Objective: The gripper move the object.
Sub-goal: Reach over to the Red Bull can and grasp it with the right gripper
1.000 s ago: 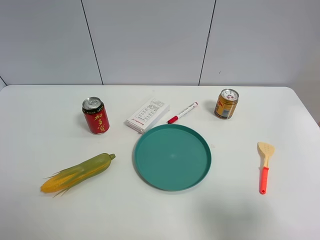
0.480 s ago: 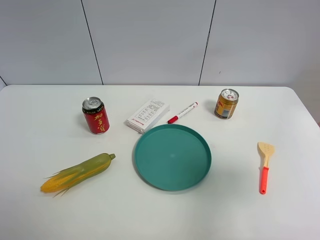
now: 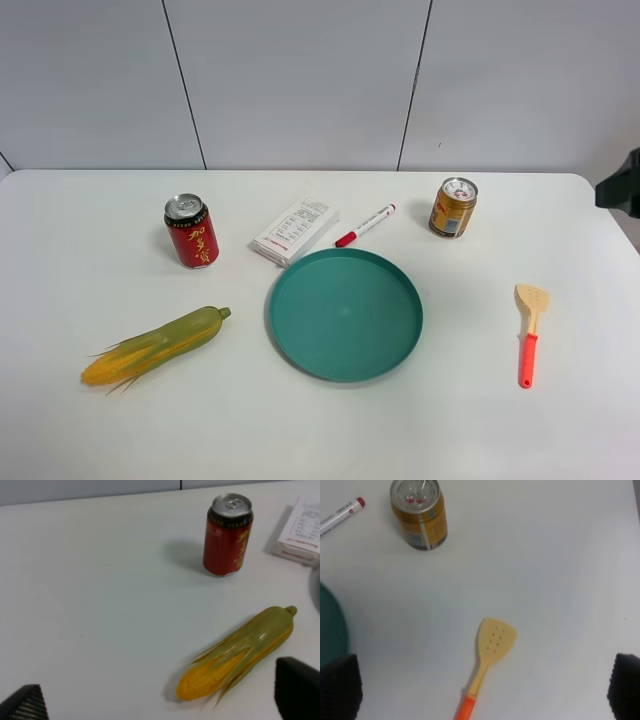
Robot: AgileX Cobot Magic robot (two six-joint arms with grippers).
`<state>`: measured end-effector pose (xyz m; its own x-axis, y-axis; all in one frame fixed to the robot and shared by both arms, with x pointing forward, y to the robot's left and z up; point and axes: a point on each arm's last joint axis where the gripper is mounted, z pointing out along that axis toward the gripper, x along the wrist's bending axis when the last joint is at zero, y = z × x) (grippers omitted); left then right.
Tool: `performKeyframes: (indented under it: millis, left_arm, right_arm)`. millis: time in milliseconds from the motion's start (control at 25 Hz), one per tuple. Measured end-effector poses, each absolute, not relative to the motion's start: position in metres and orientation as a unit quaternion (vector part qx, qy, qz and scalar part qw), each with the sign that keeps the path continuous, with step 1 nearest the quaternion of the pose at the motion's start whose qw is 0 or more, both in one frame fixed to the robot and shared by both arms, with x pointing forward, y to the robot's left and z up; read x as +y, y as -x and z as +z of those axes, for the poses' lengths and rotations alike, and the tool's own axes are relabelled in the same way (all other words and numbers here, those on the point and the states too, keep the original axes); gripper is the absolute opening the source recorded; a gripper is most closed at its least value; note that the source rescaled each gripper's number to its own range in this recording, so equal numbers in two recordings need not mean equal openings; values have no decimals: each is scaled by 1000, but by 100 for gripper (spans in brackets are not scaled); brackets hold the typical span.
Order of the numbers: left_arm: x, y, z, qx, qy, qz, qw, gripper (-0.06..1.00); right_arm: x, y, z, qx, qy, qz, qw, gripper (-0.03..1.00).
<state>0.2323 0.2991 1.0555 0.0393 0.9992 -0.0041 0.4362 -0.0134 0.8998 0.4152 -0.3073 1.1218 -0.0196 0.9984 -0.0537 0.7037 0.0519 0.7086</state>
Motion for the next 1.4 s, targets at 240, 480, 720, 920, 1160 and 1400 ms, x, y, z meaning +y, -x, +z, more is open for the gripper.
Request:
performKeyframes:
  millis: [240, 480, 720, 920, 1160, 1400]
  left_arm:
    - [299, -232, 1055, 588, -610, 367, 384, 100]
    - [299, -232, 1055, 588, -610, 367, 384, 100]
    - [299, -232, 1055, 588, -610, 367, 384, 100]
    - [299, -232, 1055, 588, -610, 367, 384, 100]
    - [299, -232, 1055, 588, -610, 367, 384, 100]
    - [299, -232, 1055, 588, -610, 367, 384, 100]
  right_arm:
    - [-311, -481, 1120, 673, -646, 241, 269, 100]
    - [-299, -543, 1114, 694, -634, 237, 246, 100]
    - [-275, -596, 1096, 720, -619, 230, 214, 100]
    - [-270, -624, 1061, 733, -627, 198, 177, 100]
    - [-267, -642, 1020, 743, -631, 169, 146, 100]
    - [-258, -655, 996, 743, -628, 183, 143, 100]
